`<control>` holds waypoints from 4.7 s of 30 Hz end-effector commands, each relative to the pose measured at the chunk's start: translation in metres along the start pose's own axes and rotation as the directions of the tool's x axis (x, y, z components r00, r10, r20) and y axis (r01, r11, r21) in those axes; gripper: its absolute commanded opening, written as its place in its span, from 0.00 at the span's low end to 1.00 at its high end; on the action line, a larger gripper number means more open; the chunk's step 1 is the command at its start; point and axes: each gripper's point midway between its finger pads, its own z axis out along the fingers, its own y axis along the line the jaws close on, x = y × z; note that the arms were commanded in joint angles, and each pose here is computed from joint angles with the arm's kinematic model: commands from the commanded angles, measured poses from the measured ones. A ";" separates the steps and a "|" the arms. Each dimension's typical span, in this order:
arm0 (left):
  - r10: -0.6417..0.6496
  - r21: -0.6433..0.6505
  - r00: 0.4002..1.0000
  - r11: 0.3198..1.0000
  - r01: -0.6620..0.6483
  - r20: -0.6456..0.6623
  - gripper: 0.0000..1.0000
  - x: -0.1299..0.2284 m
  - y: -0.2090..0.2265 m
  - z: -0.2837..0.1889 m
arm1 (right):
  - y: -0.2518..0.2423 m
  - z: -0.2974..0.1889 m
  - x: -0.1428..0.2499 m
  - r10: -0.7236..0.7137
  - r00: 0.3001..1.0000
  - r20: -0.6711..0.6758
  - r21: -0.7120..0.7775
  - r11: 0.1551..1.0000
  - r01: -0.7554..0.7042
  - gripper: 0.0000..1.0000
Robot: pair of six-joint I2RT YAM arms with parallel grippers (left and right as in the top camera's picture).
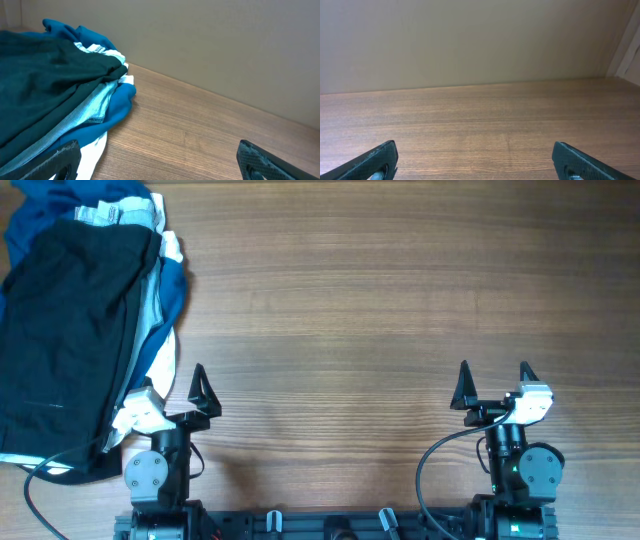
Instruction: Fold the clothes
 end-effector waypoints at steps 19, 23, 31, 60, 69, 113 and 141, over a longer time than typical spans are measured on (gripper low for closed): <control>0.002 0.009 1.000 1.000 -0.002 -0.003 1.00 0.002 -0.001 0.000 | -0.001 0.000 0.000 0.012 1.000 0.002 0.009 1.000 -0.012 1.00; 0.002 0.009 1.000 1.000 -0.002 -0.004 1.00 0.002 -0.001 0.000 | -0.001 0.000 0.000 0.012 1.000 0.002 0.009 1.000 -0.012 1.00; 0.002 0.009 1.000 1.000 -0.002 -0.004 1.00 0.002 -0.001 0.000 | -0.001 0.000 0.000 0.012 1.000 0.002 0.009 1.000 -0.012 1.00; 0.005 0.017 0.997 1.000 -0.007 0.076 1.00 -0.023 -0.006 -0.002 | 0.010 -0.010 -0.060 -0.071 0.986 0.148 -0.031 0.997 0.077 1.00; 0.012 -0.026 0.999 1.000 -0.013 -0.049 1.00 -0.066 -0.021 0.001 | 0.044 0.016 -0.111 -0.111 0.992 0.061 -0.222 0.968 0.122 0.99; -0.131 -0.316 0.437 0.867 -0.385 -0.890 0.99 0.031 0.137 0.095 | 0.085 0.136 -0.046 0.000 0.795 -0.607 -0.409 0.857 -0.313 1.00; -0.168 -0.379 0.497 0.853 -0.360 -0.851 0.81 0.024 0.150 0.114 | 0.084 0.141 -0.052 0.082 0.782 -0.617 -0.360 0.855 -0.374 1.00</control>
